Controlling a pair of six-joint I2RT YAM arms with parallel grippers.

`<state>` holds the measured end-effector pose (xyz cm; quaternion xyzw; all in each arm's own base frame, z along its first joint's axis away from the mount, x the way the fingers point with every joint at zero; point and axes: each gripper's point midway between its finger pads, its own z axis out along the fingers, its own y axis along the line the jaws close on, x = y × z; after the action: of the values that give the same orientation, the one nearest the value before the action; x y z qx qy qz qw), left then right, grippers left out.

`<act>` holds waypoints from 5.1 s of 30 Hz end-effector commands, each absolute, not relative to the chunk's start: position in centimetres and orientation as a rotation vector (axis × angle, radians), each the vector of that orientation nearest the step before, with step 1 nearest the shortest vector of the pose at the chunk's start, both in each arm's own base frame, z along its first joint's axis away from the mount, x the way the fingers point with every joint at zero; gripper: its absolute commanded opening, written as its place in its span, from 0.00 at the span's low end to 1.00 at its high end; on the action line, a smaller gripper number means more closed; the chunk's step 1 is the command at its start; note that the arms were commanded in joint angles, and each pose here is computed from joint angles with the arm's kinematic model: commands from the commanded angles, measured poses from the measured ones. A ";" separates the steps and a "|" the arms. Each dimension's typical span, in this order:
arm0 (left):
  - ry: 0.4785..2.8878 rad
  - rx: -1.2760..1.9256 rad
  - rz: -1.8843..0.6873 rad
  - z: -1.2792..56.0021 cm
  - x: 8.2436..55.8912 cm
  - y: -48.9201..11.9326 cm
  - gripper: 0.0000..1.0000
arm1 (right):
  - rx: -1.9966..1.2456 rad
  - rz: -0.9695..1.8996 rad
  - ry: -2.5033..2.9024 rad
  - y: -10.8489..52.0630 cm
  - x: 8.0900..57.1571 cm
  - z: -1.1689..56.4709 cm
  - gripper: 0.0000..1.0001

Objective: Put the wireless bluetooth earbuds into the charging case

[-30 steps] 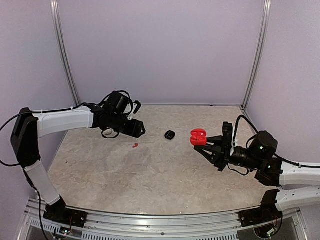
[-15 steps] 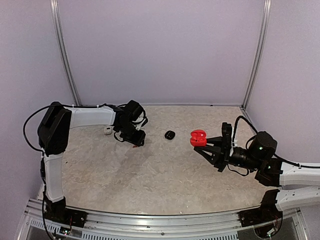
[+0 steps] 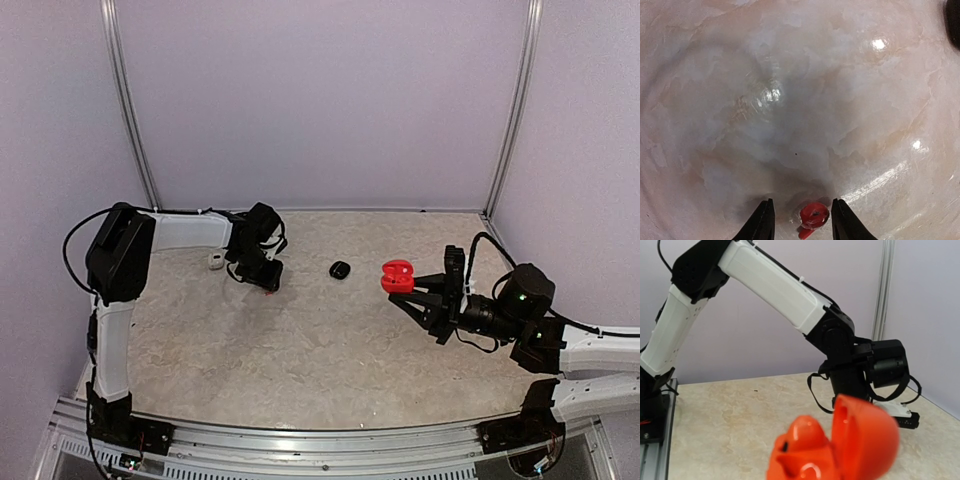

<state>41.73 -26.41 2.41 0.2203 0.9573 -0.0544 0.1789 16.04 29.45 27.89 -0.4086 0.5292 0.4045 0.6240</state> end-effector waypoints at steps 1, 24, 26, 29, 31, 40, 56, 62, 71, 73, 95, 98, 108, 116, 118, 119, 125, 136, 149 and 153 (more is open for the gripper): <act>2.712 0.665 -0.249 2.2 41.9 -27.6 0.38 | -0.920 0.932 1.211 29.2 15.9 28.1 0.00; 2.855 1.106 -0.482 -0.2 22.1 -33.1 0.13 | -0.916 0.927 1.217 28.9 15.9 28.0 0.00; 2.879 1.165 -0.488 -0.5 19.1 -33.1 0.13 | -0.916 0.928 1.219 28.8 15.8 28.0 0.00; 2.895 1.241 -0.396 -0.6 16.5 -32.3 0.14 | -0.917 0.930 1.219 28.7 15.8 28.0 0.00; 2.882 1.277 -0.315 -0.4 16.1 -31.9 0.14 | -0.915 0.927 1.220 28.7 15.8 28.0 0.00; 2.783 1.379 -0.086 1.3 17.2 -32.9 0.24 | -0.916 0.928 1.225 28.7 15.8 28.0 0.00; 2.737 1.534 0.135 0.9 16.8 -32.7 0.31 | -0.903 0.916 1.231 28.2 15.7 27.8 0.00; 2.724 1.549 0.153 0.9 16.8 -32.7 0.26 | -0.903 0.919 1.230 28.2 15.7 27.8 0.00; 2.679 1.532 0.127 1.6 17.5 -33.4 0.17 | -0.900 0.912 1.233 28.1 15.8 27.7 0.00; 2.661 1.504 0.099 2.2 18.0 -33.8 0.15 | -0.897 0.910 1.230 28.1 15.8 27.9 0.00; 1.738 0.843 -0.977 33.6 21.6 -40.9 0.11 | -0.852 0.705 1.039 28.1 17.8 30.4 0.00; 1.599 0.800 -1.065 36.9 20.4 -41.1 0.10 | -0.843 0.674 0.990 28.3 18.1 30.7 0.00; 1.355 0.713 -1.309 41.3 17.8 -43.3 0.09 | -0.775 0.624 0.955 29.3 19.5 31.9 0.00; 1.336 0.685 -1.375 40.9 17.9 -45.2 0.08 | -0.678 0.613 1.002 29.5 20.7 32.8 0.00; 1.343 0.678 -1.392 40.6 18.0 -45.5 0.08 | -0.657 0.618 1.009 29.6 20.9 33.0 0.00; 1.345 0.674 -1.399 40.5 18.0 -45.6 0.08 | -0.648 0.616 1.015 29.7 21.0 33.0 0.00; 1.379 0.671 -1.404 39.6 18.4 -46.7 0.07 | -0.641 0.602 1.011 30.7 21.1 33.1 0.00; 1.435 0.648 -1.397 38.1 19.2 -47.5 0.07 | -0.632 0.587 0.991 31.0 21.1 33.6 0.00; 1.488 0.605 -1.391 37.0 20.6 -47.5 0.06 | -0.648 0.590 0.961 31.1 20.4 33.8 0.00; 1.486 0.594 -1.391 37.2 20.8 -47.4 0.06 | -0.651 0.587 0.961 31.1 20.4 33.6 0.00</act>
<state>19.84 -47.34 36.32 0.2606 0.6137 -0.5704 0.4797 21.26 31.04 31.89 -0.3104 0.4750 0.2618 0.7807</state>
